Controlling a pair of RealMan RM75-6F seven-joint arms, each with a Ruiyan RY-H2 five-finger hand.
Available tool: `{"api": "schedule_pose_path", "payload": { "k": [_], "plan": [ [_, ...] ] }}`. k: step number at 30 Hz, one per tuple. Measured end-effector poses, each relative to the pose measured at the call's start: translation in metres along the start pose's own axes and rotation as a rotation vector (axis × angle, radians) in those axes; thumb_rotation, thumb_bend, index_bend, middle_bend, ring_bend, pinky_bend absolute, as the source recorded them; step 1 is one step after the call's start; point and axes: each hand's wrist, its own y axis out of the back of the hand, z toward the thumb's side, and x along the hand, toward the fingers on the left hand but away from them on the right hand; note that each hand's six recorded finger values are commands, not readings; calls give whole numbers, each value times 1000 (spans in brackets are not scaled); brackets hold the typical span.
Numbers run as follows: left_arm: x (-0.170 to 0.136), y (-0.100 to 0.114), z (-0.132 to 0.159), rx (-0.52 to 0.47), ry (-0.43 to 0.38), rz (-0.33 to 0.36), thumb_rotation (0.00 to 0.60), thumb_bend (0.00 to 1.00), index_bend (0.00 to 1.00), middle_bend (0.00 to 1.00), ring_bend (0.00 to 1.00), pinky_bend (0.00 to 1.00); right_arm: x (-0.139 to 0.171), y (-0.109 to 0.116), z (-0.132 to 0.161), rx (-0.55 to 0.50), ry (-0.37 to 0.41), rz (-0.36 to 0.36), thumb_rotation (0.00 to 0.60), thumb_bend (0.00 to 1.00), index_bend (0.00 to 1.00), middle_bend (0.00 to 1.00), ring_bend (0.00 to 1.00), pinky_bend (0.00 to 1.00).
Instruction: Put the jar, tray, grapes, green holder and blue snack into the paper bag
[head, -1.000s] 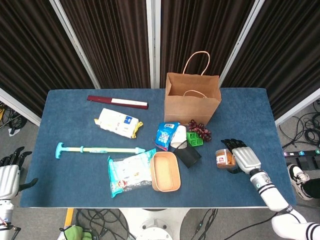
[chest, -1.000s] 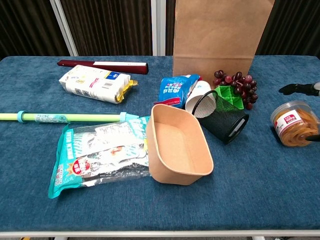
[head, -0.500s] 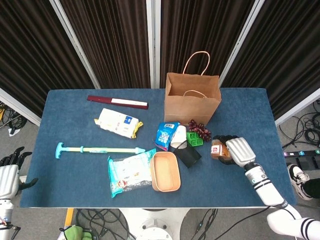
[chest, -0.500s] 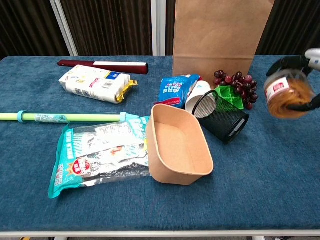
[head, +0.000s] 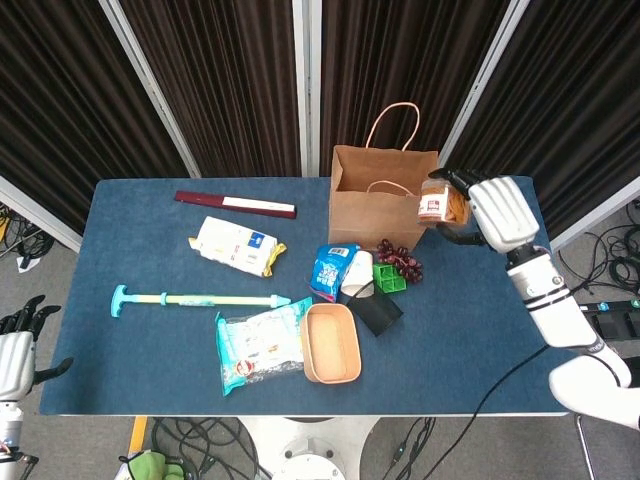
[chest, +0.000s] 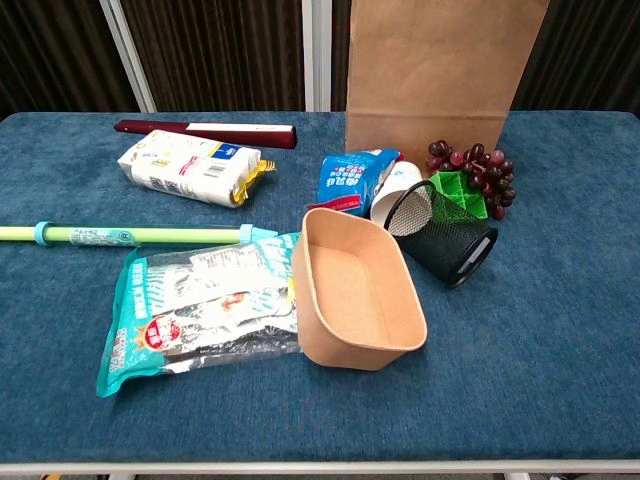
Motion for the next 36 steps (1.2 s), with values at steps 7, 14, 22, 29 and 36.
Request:
{"api": "schedule_pose_path", "payload": {
  "k": [7,14,22,29,36],
  "plan": [
    [-3,0,-3,-1,15,-5,600,95,302,236,235,225,-53,18,0,38,-50,1,600,261,448,414,325,503],
    [-5,-1,-6,-2,28,-8,600,95,302,236,235,225,-92,8,-5,64,-110,36,600,261,443,408,323,484],
    [-4,-3,-7,-2,30,-15,600,95,302,236,235,225,-114,-42,6,108,-114,153,600,261,405,381,312,446],
    [-8,-4,-11,-6,45,-17,600,95,302,236,235,225,-119,-71,10,113,-121,228,600,254,227,284,199,352],
    [-7,-4,-11,-7,42,-15,600,94,302,236,235,225,-117,-69,9,102,-125,239,600,253,29,150,70,237]
  ]
}}
